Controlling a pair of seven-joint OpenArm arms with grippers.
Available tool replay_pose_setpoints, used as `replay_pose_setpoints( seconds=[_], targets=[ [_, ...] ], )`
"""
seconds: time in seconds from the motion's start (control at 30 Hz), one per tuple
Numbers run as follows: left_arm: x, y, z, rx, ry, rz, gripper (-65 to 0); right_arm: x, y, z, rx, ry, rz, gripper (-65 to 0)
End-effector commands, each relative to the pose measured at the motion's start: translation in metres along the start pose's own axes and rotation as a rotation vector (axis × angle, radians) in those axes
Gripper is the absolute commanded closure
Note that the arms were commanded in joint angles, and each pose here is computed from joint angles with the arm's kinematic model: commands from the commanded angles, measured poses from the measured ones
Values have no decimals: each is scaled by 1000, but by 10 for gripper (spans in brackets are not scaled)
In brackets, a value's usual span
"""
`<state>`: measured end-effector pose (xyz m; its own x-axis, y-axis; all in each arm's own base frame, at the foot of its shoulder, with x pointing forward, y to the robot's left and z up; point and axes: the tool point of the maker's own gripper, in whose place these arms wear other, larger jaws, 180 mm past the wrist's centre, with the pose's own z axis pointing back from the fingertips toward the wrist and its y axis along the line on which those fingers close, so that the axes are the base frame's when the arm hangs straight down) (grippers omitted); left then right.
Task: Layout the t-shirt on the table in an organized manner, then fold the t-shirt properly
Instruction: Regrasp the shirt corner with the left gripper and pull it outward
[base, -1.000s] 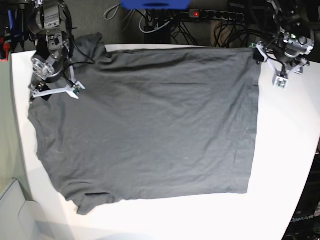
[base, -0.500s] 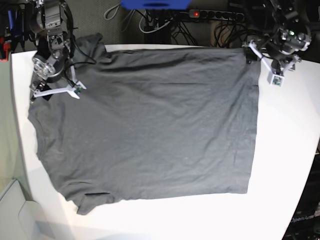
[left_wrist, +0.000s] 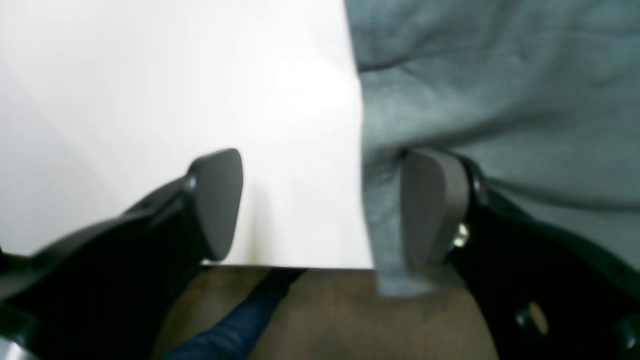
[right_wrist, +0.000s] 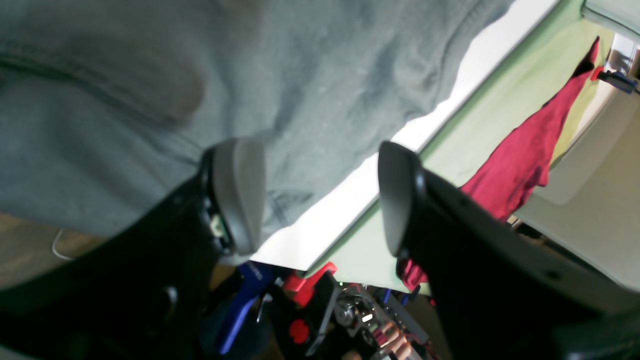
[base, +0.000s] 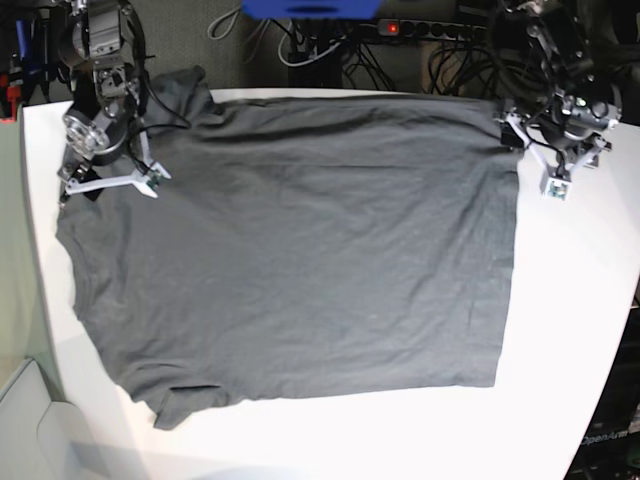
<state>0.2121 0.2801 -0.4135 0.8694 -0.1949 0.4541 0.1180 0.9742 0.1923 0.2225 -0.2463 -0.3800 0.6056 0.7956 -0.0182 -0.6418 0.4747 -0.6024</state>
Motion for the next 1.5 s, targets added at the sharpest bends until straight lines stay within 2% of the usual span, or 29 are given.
replay_pose_setpoints(
  seconds=[0.0, 0.23, 0.4, 0.67, 0.93, 1.17, 1.37, 1.47],
  targets=[
    [6, 6, 1, 15, -18, -1, -476, -1, -10, 3, -32, 3, -2, -365],
    [-8, 16, -7, 8, 30, -3, -476, -2, -11, 3, -34, 4, -1, -365],
    [0, 16, -8, 11, -31, -6, -476, -2, -11, 3, -34, 4, -1, -365],
    [-12, 24, -19, -4, 2, 4, -476, -1, -13, 4, -40, 1, -1, -365],
    [6, 36, -16, 21, -33, -5, -476, -2, -13, 4, -41, 4, -1, -364],
    [28, 41, 5, 68, -89, -51, -477, -13, -25, 3, -65, 29, -44, -364],
    [39, 49, 28, 130, -80, -86, -480, -13, -27, 3, -68, 24, -48, -364],
    [34, 57, 38, 165, -68, -51, -481, -13, -27, 3, -68, 24, -48, -364]
  ],
)
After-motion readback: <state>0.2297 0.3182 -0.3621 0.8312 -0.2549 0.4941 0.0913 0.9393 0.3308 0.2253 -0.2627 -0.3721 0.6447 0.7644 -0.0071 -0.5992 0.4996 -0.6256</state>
